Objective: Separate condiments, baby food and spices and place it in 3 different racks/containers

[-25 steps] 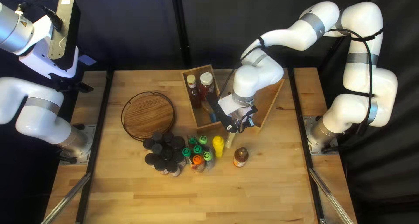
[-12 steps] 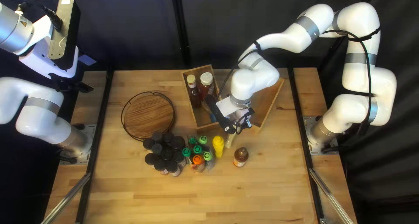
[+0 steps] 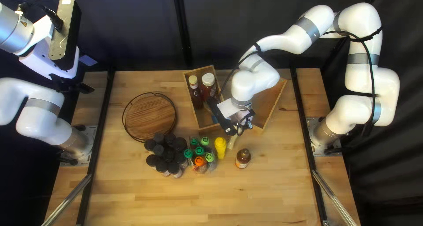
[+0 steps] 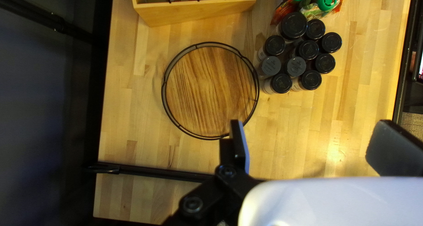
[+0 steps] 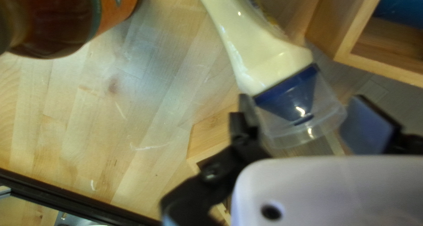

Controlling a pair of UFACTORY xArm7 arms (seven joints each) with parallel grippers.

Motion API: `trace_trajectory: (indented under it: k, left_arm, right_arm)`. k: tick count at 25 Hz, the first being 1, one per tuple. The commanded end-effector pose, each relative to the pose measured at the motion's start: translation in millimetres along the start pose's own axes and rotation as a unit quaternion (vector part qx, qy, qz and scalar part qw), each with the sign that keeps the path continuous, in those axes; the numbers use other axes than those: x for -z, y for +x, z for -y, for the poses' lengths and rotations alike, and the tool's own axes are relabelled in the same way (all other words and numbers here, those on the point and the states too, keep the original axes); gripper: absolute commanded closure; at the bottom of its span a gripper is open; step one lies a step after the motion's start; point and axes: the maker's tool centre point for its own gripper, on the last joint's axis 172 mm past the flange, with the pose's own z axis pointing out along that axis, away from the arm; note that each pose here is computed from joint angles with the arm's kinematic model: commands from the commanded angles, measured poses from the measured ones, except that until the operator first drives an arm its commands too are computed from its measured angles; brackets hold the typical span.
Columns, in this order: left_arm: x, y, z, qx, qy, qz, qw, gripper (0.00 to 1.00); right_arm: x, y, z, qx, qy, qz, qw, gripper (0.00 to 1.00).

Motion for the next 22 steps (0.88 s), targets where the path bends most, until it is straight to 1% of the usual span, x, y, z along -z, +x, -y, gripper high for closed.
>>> trace_trajectory:
  k: [1, 5, 11, 12, 13, 14, 19, 22]
  left_arm:
    - [0.0, 0.0, 0.0, 0.0, 0.0, 0.0, 1.0, 0.0]
    - [0.0, 0.0, 0.0, 0.0, 0.0, 0.0, 1.0, 0.0]
    - [0.0, 0.0, 0.0, 0.0, 0.0, 0.0, 1.0, 0.0]
    - [0.0, 0.0, 0.0, 0.0, 0.0, 0.0, 1.0, 0.0]
    - [0.0, 0.0, 0.0, 0.0, 0.0, 0.0, 1.0, 0.0]
    - [0.0, 0.0, 0.0, 0.0, 0.0, 0.0, 1.0, 0.0]
    - [0.0, 0.0, 0.0, 0.0, 0.0, 0.0, 1.0, 0.0]
    - [0.0, 0.0, 0.0, 0.0, 0.0, 0.0, 1.0, 0.0]
  right_arm:
    - [21.4, 3.2, 1.3, 0.001, -0.008, -0.001, 1.0, 0.98]
    - [50.7, 3.4, 1.8, 0.005, -0.02, 0.0, 0.9998, 0.99]
    - [84.8, -0.2, 0.0, 0.007, -0.036, -0.001, 0.9993, 0.99]
    - [87.4, -0.2, 0.4, 0.007, -0.037, -0.001, 0.9993, 0.88]
    - [90.1, -0.4, 0.6, 0.005, -0.037, -0.004, 0.9993, 0.21]
    - [91.3, -1.4, 1.3, 0.0, -0.038, -0.006, 0.9993, 0.0]
    - [97.0, 5.2, 12.6, -0.043, -0.037, -0.033, 0.9978, 0.0]
    - [109.7, 15.8, 26.4, -0.071, -0.034, -0.054, 0.9954, 0.0]
